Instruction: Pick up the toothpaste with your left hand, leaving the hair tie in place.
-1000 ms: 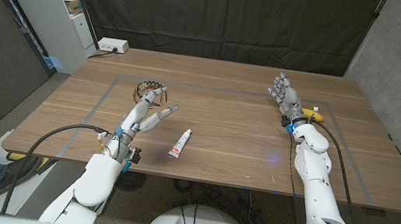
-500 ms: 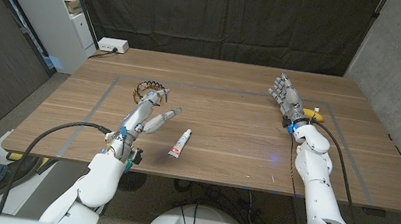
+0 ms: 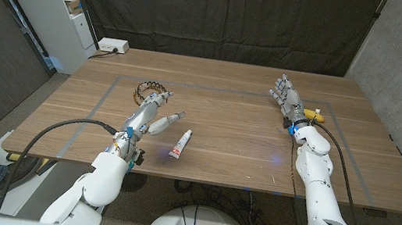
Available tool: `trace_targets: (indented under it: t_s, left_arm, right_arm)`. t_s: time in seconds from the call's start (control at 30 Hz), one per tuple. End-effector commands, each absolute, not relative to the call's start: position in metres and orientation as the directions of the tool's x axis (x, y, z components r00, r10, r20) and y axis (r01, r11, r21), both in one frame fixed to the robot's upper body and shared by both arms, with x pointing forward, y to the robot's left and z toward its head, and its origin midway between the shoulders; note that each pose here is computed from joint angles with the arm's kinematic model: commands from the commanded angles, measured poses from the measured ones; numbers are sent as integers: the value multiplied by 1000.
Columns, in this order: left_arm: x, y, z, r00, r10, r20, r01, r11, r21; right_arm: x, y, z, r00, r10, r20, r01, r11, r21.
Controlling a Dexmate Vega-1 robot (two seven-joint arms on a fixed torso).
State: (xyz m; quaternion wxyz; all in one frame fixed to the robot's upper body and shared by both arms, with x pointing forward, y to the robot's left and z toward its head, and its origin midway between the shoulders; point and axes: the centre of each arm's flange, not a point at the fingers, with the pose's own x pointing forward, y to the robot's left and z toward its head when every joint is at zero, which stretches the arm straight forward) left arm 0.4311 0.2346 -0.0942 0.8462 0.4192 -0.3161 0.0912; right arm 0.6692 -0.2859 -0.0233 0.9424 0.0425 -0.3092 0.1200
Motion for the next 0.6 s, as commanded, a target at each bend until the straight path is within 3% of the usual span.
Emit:
trace_targets:
  t_s: [0.03,0.6]
  left_arm:
    - [427,228,-92,784,-107,611,-456,569,685]
    - [426,221,-92,794,-81,603,-496,488,718]
  right_arm:
    - [671,-284,-20,779,195,596,-249,968,9]
    - [676,-280,-21,782,200,591,-256,967,12]
